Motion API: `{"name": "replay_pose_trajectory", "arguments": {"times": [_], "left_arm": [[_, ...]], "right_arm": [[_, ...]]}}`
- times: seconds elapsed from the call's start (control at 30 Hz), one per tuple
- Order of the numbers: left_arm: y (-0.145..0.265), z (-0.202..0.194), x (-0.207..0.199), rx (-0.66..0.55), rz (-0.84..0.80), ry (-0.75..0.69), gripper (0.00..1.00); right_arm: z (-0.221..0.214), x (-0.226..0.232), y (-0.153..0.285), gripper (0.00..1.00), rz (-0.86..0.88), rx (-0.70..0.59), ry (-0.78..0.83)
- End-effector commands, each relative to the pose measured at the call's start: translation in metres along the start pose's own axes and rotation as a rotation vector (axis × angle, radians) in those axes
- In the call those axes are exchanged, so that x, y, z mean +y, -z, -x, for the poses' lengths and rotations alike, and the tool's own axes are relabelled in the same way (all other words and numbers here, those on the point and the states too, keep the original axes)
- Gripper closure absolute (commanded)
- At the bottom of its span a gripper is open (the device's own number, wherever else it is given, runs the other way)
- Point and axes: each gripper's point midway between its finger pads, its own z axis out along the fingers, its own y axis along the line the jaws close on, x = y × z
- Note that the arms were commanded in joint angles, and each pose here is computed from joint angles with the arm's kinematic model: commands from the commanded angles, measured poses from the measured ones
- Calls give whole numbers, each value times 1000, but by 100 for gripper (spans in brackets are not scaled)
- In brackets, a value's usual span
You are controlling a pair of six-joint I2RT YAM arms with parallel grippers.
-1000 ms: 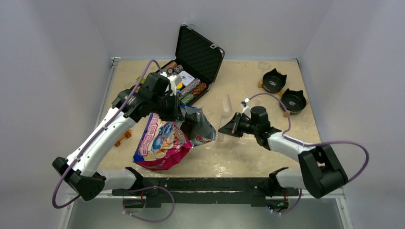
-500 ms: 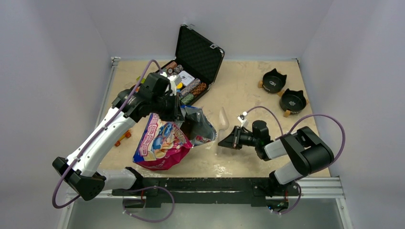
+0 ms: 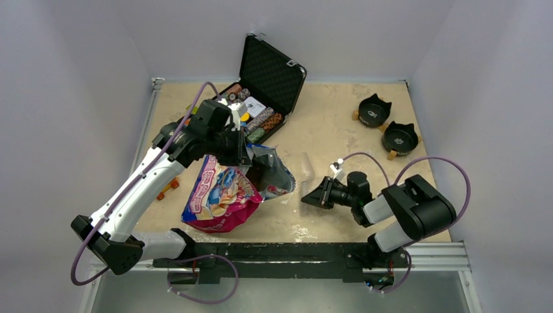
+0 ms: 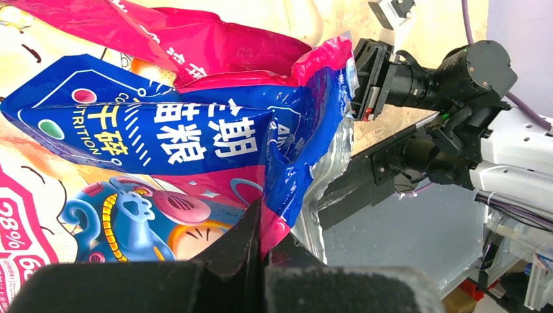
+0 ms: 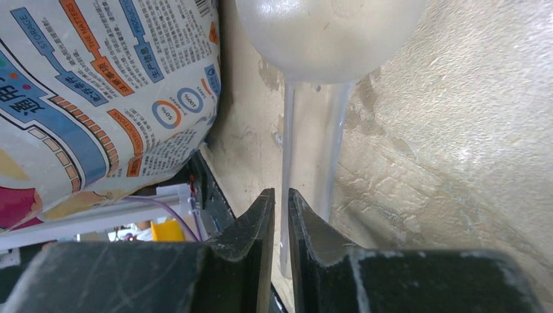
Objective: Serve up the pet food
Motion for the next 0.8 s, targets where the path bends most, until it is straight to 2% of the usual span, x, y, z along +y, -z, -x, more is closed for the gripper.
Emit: {"name": "replay_pose_trajectory", "arguments": {"times": [0.0, 0.17, 0.37, 0.47, 0.5, 0.57, 0.6, 0.67, 0.77], "left_arm": [[22, 5, -32, -38, -149, -12, 100], [23, 5, -36, -28, -166, -20, 100], [21, 5, -39, -18, -184, -28, 100], [21, 5, -39, -20, -186, -33, 100], [21, 5, -39, -19, -184, -34, 100], [23, 5, -37, -29, -176, -34, 100], [25, 6, -35, -41, -162, -32, 100], [29, 9, -27, -78, -119, -29, 100], [42, 15, -9, -152, -18, -15, 100]], "right_arm": [[13, -5, 4, 81, -51, -84, 8], [11, -11, 13, 75, -98, -123, -29], [16, -22, 22, 76, -212, -157, -49], [21, -9, 20, 75, -210, -127, 33], [23, -6, 20, 74, -240, -117, 67], [30, 8, 23, 62, -288, -115, 148], [37, 19, 24, 51, -303, -128, 187], [43, 27, 28, 47, -380, -139, 211], [43, 26, 27, 47, -519, -135, 189]]}}
